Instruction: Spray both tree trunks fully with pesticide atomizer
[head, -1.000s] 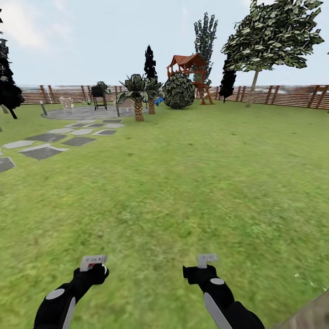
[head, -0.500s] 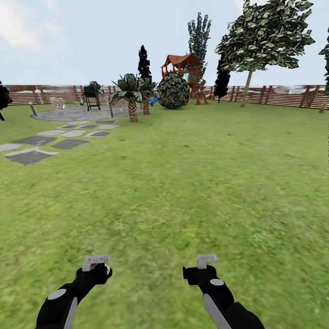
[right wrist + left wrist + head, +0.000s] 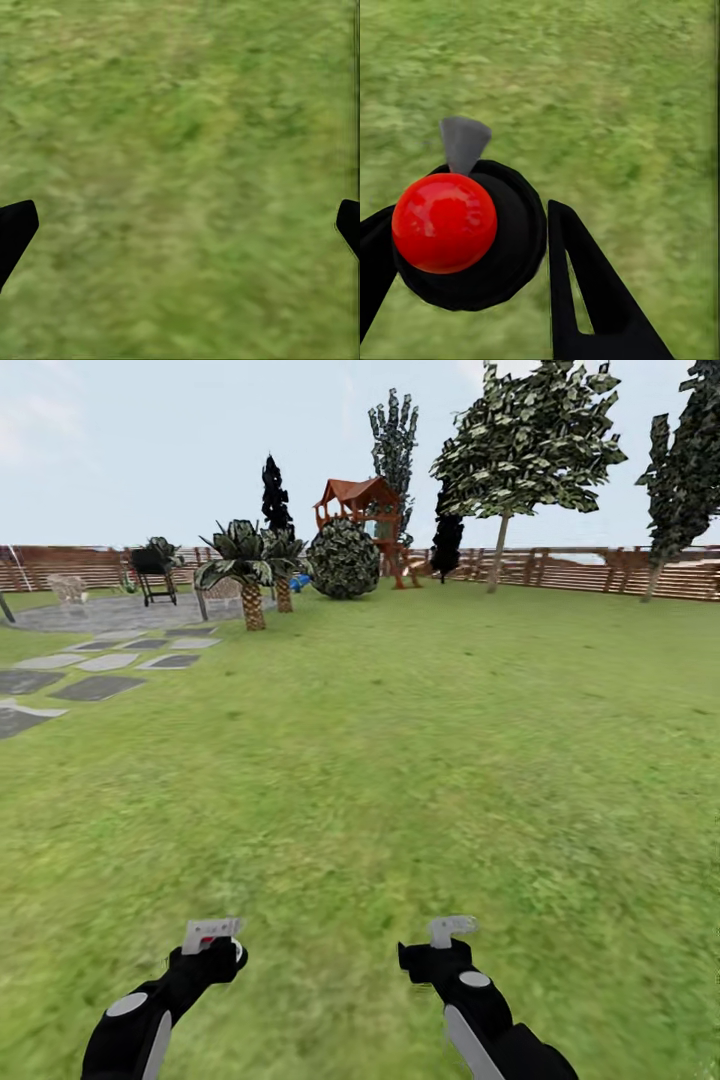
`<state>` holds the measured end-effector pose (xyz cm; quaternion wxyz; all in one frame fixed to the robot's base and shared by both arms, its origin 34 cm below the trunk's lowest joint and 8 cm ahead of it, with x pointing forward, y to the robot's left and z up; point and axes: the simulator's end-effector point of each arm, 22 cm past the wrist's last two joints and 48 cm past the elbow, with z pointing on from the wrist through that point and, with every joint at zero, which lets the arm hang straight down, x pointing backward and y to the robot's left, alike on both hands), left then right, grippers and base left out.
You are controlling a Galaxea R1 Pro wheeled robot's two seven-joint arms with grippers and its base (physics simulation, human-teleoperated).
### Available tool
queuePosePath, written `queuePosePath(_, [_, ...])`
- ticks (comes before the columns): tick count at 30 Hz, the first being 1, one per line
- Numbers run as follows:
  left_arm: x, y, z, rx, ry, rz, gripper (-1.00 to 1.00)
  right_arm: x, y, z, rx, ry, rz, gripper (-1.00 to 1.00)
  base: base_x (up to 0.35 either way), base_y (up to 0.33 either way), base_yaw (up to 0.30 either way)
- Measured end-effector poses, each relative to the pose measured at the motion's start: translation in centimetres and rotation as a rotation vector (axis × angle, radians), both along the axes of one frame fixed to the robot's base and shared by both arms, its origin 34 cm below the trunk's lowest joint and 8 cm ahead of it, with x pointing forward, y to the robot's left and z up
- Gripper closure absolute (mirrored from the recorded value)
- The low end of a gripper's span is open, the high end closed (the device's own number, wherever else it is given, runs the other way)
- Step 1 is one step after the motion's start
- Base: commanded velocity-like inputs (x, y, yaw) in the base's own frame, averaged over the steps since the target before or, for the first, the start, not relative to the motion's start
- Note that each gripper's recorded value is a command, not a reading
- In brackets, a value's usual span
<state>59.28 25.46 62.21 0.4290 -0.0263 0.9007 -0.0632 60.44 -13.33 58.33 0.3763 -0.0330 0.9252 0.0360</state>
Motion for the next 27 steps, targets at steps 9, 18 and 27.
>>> queuePosePath(9, [0.0, -1.2, -0.1, -0.004, 0.002, -0.025, 1.00, -0.7, 0.3, 0.1, 0.012, 0.000, 0.002, -1.00, 0.334, 0.000, -0.191])
queuePosePath(18, [0.0, -1.8, 0.0, -0.029, -0.001, -0.031, 1.00, -0.8, 0.7, 0.9, 0.026, -0.016, 0.005, -1.00, 0.334, 0.000, -0.022])
queuePosePath(27, [0.0, -1.9, 0.0, -0.032, -0.004, -0.031, 1.00, -1.2, 0.8, 0.7, 0.029, -0.012, 0.007, -1.00, 0.334, 0.000, 0.068])
